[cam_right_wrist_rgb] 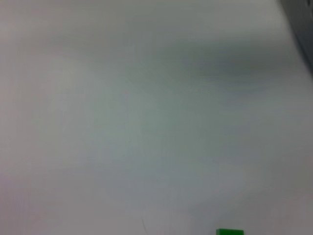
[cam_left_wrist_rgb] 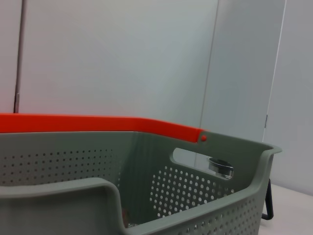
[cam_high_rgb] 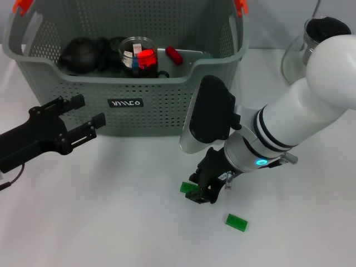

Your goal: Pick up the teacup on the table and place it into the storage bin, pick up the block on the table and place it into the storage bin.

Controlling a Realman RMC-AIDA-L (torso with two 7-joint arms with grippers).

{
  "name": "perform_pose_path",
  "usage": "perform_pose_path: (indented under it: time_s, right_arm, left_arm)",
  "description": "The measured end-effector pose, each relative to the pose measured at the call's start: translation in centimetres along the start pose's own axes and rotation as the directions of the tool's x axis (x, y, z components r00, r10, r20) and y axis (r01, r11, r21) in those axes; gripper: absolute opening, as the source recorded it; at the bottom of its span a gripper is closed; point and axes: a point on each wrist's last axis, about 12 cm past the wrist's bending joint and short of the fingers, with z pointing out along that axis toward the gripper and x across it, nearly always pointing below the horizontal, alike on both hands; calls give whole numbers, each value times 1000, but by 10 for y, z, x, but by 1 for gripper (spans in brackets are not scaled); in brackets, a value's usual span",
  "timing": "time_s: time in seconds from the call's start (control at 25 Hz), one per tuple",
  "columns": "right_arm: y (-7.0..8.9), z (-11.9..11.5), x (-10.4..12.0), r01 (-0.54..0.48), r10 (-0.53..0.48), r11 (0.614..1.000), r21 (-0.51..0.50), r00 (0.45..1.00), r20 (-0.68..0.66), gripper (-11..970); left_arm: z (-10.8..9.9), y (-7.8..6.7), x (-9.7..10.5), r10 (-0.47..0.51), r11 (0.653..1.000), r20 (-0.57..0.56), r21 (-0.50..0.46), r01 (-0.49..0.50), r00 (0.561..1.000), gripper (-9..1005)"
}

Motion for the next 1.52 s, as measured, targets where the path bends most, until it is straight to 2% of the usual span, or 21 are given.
perform_pose_path:
  time_s: [0.52, 0.72, 1.0, 1.12, 1.28, 1.4, 1.52]
  right_arm:
    - [2, 2, 1, 13, -13, 1000, -1, 1000, -13, 352]
    - [1, 1, 1, 9, -9, 1000, -4, 1000, -14, 191]
    - [-1, -7, -2, -12, 12, 1000, -2, 1000, 23, 192]
    - [-6, -27, -4, -56, 56, 998, -1, 993, 106, 192]
    - [-13, -63, 12, -127, 123, 992, -3, 957, 263, 191]
    - [-15, -90, 33, -178, 180, 983, -41, 897, 403, 191]
    - [-11, -116, 55, -176, 205, 979, -107, 806, 555, 191]
  left_arm:
    - [1, 0, -1, 2, 1000, 1, 2, -2, 1000, 690]
    - [1, 0, -1, 1, 1000, 2, 4, -1, 1000, 690]
    - [1, 0, -1, 0, 1000, 2, 4, 0, 1000, 690]
    - [1, 0, 0, -1, 1000, 3, 5, 1, 1000, 691]
    - [0, -1, 0, -1, 1000, 3, 5, 1, 1000, 691]
    - [1, 0, -2, 2, 1000, 8, 5, -2, 1000, 691]
    - [2, 2, -4, 6, 1000, 13, 3, -6, 1000, 691]
